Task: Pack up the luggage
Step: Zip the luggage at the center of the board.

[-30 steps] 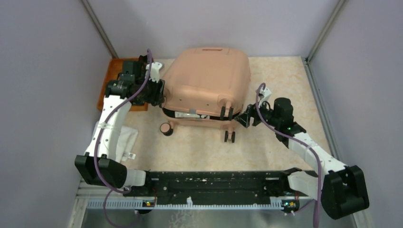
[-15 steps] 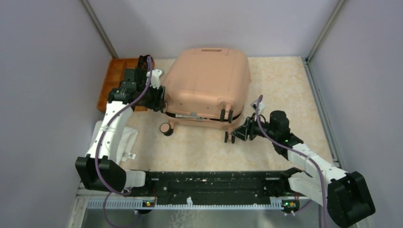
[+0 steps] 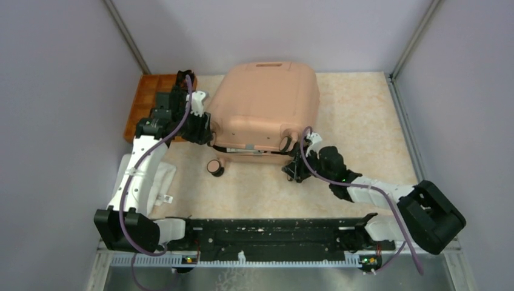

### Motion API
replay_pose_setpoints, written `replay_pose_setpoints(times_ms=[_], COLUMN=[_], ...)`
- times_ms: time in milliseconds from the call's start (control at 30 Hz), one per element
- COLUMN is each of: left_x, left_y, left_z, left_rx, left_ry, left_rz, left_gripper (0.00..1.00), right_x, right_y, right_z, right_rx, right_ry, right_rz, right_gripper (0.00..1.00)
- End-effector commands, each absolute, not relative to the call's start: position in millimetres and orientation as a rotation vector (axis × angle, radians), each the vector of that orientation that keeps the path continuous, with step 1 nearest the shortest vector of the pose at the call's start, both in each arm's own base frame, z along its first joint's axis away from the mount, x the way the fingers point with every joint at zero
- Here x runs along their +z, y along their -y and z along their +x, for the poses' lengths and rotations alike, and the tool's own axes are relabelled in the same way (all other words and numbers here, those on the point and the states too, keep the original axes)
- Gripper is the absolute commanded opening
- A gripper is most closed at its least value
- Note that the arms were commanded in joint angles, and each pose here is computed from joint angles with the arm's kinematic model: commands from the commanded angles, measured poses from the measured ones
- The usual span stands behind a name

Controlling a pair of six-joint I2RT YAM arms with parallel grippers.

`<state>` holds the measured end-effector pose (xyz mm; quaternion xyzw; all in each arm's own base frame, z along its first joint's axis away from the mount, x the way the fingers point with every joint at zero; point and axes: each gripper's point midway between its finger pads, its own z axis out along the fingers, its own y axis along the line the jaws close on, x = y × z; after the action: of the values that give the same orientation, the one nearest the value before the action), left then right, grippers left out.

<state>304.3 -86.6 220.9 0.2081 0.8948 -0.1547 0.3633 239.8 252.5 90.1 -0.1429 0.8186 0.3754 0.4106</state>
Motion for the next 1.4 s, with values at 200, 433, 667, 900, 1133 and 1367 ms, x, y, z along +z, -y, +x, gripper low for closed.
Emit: replay_pose_setpoints(times_ms=[200,433,667,900,1133,1367], left_x=[234.5,214.2,219.1,225.7,229.9,242.7], left_y=[123.6,118.6,118.5,121.2,122.9,124.0], left_z=[261.9,239.7,234.8,250.6,250.8,246.1], left_rx=[-0.635,-0.632,-0.638,-0.635,-0.642,-0.642], left_ry=[-2.177,-2.219,-2.225,-2.201,-2.183,-2.15], left_rz=[0.724,0.745,0.778,0.79,0.8,0.828], left_gripper=[0.0,0.0,0.0,0.0,0.0,0.0], right_x=[135.8,153.2,161.3,145.8,127.5,120.5], right_y=[-289.5,-306.5,-314.2,-298.9,-331.1,-402.6], right_z=[277.1,283.9,270.7,195.2,167.9,196.6], right_rx=[0.831,0.861,0.759,0.705,0.596,0.478], right_ry=[-1.686,-1.531,-1.502,-1.516,-1.558,-1.534], right_rz=[-0.068,0.094,-0.026,-0.329,-0.57,-0.688], right_gripper=[0.51,0.53,0.53,0.5,0.25,0.0])
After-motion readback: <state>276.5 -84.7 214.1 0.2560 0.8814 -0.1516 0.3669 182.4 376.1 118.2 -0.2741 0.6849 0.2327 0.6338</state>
